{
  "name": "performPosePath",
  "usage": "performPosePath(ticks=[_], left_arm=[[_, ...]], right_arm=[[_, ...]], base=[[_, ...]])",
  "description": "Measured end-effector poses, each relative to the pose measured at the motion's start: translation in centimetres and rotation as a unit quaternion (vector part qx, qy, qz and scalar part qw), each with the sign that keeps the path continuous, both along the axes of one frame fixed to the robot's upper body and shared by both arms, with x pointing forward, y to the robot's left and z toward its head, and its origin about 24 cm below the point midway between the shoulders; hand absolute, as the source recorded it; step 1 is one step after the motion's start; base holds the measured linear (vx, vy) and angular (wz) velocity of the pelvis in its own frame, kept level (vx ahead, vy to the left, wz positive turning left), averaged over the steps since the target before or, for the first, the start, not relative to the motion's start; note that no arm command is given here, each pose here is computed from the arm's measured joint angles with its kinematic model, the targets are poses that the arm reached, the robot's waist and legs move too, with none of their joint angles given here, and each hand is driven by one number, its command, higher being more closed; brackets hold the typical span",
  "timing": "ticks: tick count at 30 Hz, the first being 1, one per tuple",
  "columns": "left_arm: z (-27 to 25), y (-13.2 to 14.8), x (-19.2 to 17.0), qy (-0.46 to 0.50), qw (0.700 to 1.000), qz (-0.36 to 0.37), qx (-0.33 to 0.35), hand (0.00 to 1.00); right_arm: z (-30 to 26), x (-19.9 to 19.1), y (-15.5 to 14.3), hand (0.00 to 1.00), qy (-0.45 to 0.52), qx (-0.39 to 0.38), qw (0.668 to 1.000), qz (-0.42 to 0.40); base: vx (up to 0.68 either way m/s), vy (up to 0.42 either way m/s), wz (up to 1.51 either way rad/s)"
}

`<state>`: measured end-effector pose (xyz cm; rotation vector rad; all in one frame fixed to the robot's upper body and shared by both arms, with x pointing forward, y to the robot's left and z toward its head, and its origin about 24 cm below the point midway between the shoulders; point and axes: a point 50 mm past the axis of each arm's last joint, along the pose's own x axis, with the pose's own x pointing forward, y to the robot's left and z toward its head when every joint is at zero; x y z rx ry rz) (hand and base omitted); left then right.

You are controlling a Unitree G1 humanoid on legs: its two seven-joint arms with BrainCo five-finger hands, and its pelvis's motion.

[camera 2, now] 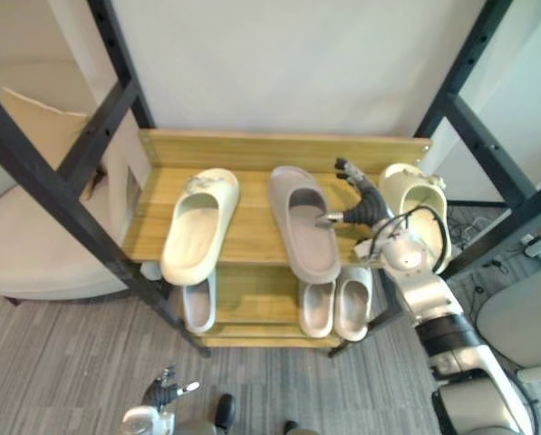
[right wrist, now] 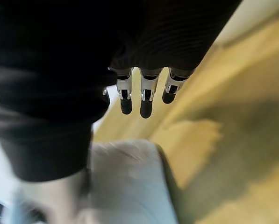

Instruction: Organize the slippers on the shoe rack

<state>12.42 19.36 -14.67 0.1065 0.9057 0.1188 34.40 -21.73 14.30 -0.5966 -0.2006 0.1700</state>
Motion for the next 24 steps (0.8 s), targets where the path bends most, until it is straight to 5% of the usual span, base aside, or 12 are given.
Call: performPosePath(ticks=[6,7,24], left_arm=[[0.1,0.0,0.4,-0.005,1.000,-0.002,0.001,0.00],[0.1,0.0,0.5,-0.006,1.000,-0.002,0.001,0.00],[0.3,0.1,0.9,-0.011,1.000,0.000,0.001,0.00]], right_arm=[[1.0,1.5,0.8,0.00,0.000,-0.016,1.000,0.004],[1.1,1.8,1.0,1.00,0.001,-0.020,1.000,0.004],[1.5,2.5,1.7,1.00,-0.014,0.011,1.000,-0.010]], base=[[-0.03,-0.017,-0.01],[-0.03,-0.023,0.00],[0.00,-0.005,-0.01]])
